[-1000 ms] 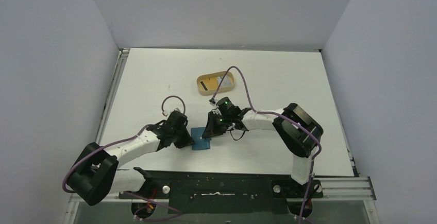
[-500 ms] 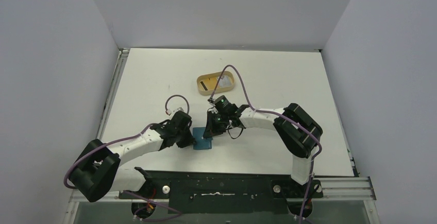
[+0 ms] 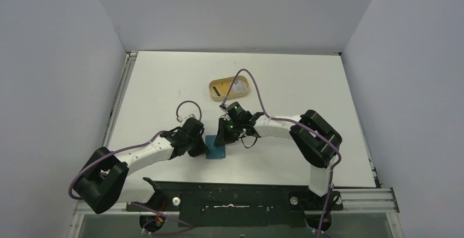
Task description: Take the credit cards out of the card holder
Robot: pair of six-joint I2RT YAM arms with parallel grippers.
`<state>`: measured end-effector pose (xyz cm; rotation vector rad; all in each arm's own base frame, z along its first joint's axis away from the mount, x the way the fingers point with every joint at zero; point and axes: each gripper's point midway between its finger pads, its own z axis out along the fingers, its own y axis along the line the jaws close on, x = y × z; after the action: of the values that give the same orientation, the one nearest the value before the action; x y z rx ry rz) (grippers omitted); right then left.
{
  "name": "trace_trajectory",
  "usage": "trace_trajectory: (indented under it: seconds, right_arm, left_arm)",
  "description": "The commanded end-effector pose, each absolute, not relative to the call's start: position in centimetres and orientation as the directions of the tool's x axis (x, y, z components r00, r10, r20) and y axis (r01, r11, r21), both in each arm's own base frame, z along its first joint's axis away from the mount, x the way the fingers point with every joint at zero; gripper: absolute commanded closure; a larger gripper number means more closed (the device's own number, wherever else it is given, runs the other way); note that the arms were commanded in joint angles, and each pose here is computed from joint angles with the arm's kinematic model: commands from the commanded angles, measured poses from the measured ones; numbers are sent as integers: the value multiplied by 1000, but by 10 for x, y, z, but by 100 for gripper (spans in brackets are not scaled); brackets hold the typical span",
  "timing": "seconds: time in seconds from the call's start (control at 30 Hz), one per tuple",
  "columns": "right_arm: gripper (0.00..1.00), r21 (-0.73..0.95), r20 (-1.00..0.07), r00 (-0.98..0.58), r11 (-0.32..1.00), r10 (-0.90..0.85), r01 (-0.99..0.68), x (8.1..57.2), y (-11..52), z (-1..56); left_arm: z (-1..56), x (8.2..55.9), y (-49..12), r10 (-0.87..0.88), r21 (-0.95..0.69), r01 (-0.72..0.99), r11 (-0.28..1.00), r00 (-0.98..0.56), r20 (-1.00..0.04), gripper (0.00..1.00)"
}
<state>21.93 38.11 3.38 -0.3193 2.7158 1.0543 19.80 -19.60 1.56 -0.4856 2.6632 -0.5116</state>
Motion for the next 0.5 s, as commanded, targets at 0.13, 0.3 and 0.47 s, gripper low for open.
trace_trajectory:
  seconds: [0.13, 0.3, 0.47]
  right_arm:
    - [100, 570, -306, -937, 756, -169, -322, 223, 380, 37]
    - [100, 547, -300, -938, 774, -174, -318, 223, 377, 33]
    - [100, 548, -295, -941, 778, -165, -308, 224, 380, 29]
  left_arm:
    - [10, 191, -201, -359, -407, -228, 885, -890, -283, 100]
    - [10, 191, -202, -359, -411, -227, 883, -890, -280, 100]
    - [12, 192, -204, -356, -420, -219, 881, -891, -283, 100]
